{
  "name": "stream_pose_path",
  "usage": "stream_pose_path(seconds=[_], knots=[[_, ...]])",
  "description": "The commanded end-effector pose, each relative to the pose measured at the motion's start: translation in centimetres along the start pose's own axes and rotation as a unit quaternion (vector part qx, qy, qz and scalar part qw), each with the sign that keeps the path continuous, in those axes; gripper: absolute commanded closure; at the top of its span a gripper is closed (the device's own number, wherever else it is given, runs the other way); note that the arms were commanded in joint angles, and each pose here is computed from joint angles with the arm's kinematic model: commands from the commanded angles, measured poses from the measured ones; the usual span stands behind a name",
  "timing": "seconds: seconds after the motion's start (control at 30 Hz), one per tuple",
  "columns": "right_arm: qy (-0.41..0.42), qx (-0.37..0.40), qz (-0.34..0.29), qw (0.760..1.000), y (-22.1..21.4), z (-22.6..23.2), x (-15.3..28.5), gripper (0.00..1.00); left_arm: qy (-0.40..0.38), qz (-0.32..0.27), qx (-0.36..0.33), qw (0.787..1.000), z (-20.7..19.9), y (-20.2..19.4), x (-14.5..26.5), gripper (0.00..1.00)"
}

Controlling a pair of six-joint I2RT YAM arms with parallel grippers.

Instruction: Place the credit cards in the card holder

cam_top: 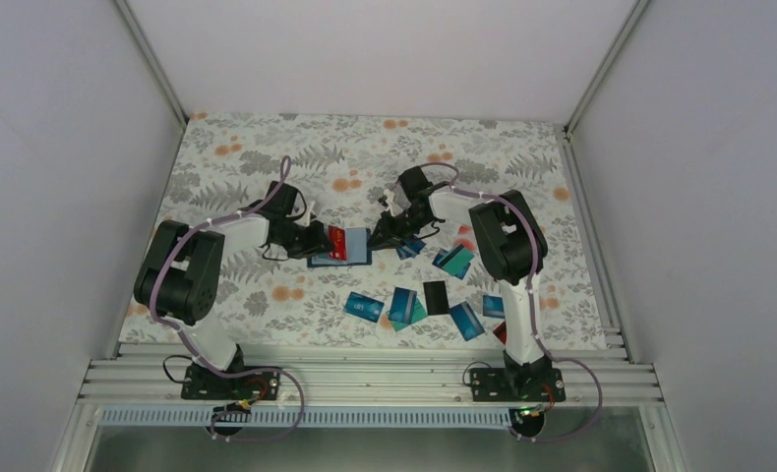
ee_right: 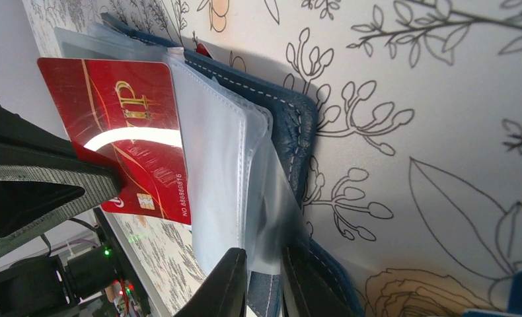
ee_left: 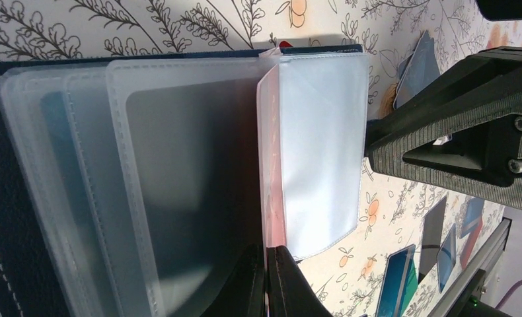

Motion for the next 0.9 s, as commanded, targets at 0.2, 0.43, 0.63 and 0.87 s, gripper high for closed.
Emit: stream_pose_path(seconds=[0.2, 0.43, 0.63, 0.87], knots=[[-0.053, -0.032, 0.017, 0.998, -0.7, -2.9, -1.6, 0.86, -0.004, 0.001, 0.004, 1.000, -0.1, -0.6, -0.5, 0.98], [-0.054, -0.034, 0.019, 0.998, -0.7, -3.0, -1.7, 0.87, 0.025, -0.032, 0.026, 0.999, 0.2, -0.6, 0.0, 0.98], [-0.054, -0.037, 0.026, 0.998, -0.8, -3.4, -2.0, 0.87, 0.022, -0.074, 0.017, 0.997, 0.4, -0.1, -0.3, 0.98], [-0.057, -0.037, 0.029, 0.997, -0.9, -3.5, -2.0, 0.87, 0.058, -0.119, 0.001, 0.991, -0.1, 0.8, 1.2, 0.98]])
Point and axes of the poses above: each gripper's point midway between its finger pads, its own x axis back along the fingers, its own z axis along the line the jaws close on, y = z × x, the point moved 10 cm from there along x, back along the fingers, and after that the axes turned 11 degrees about -x, right-handed, at the moved point
